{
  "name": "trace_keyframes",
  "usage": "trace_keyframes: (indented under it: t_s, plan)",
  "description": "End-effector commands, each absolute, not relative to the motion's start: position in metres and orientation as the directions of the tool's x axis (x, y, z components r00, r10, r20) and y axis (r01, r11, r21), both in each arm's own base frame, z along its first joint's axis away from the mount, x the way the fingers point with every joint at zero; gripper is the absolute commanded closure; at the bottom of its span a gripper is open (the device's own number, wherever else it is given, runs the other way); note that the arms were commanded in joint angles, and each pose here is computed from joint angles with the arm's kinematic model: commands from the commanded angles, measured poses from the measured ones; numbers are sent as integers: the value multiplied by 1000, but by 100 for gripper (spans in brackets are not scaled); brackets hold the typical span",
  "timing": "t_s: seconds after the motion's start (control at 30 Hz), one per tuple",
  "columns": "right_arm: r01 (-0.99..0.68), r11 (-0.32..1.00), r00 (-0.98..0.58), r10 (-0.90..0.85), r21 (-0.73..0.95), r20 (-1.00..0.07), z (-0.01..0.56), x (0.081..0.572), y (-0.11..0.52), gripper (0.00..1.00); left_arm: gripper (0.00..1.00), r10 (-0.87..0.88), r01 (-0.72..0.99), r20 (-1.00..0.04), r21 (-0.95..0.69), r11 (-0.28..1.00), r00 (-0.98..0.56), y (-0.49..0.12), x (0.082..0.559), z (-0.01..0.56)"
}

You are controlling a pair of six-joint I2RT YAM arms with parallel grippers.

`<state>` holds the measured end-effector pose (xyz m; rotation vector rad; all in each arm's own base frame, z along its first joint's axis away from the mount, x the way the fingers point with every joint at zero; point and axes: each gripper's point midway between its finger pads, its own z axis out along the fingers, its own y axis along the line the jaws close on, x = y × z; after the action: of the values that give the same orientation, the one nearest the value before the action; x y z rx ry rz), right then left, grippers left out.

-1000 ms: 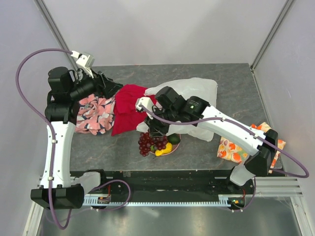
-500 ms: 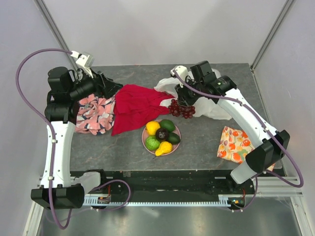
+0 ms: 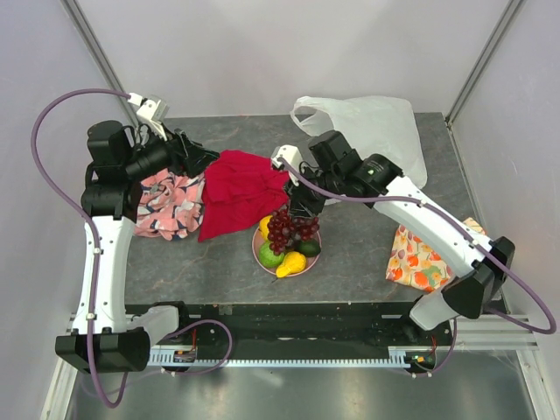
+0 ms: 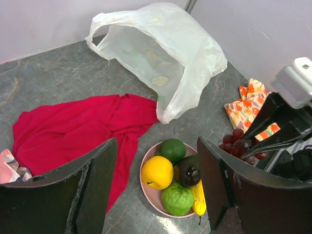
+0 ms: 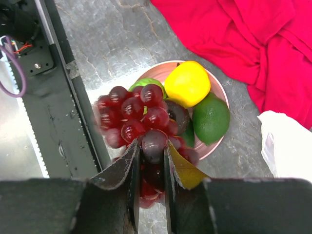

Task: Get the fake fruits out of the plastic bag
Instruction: Place the fake fruit on the plate.

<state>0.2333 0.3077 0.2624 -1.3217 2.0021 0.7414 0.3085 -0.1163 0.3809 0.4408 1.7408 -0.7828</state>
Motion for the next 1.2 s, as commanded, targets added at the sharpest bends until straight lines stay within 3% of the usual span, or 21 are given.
trace_keyframes:
  t_s: [0.0,0.53,0.67,0.83,1.07,1.17]
  plan:
    - [-948,305,-259,-567,93,-782,263,248,329,100,27,-110,664,-953,-278,694,-283,-118,303,392]
    - [-961,276,-199,-699,-2,-687,208,262,325,100,27,-104,653,-946,-289,701,-307,-115,308,379]
    - [-961,277,-205,-724,-5,-659,193,262,321,87,27,-109,655,-942,-302,693,-319,-116,312,377]
    - [-957,290,-215,-736,-13,-643,183,268,320,85,27,-111,656,-942,-303,692,-318,-116,314,379]
    - [-951,310,-229,-748,-23,-622,175,274,319,54,27,-112,653,-939,-308,692,-325,-116,315,376]
    - [-948,316,-228,-743,-29,-630,180,275,319,49,27,-111,654,-939,-308,690,-325,-116,315,376]
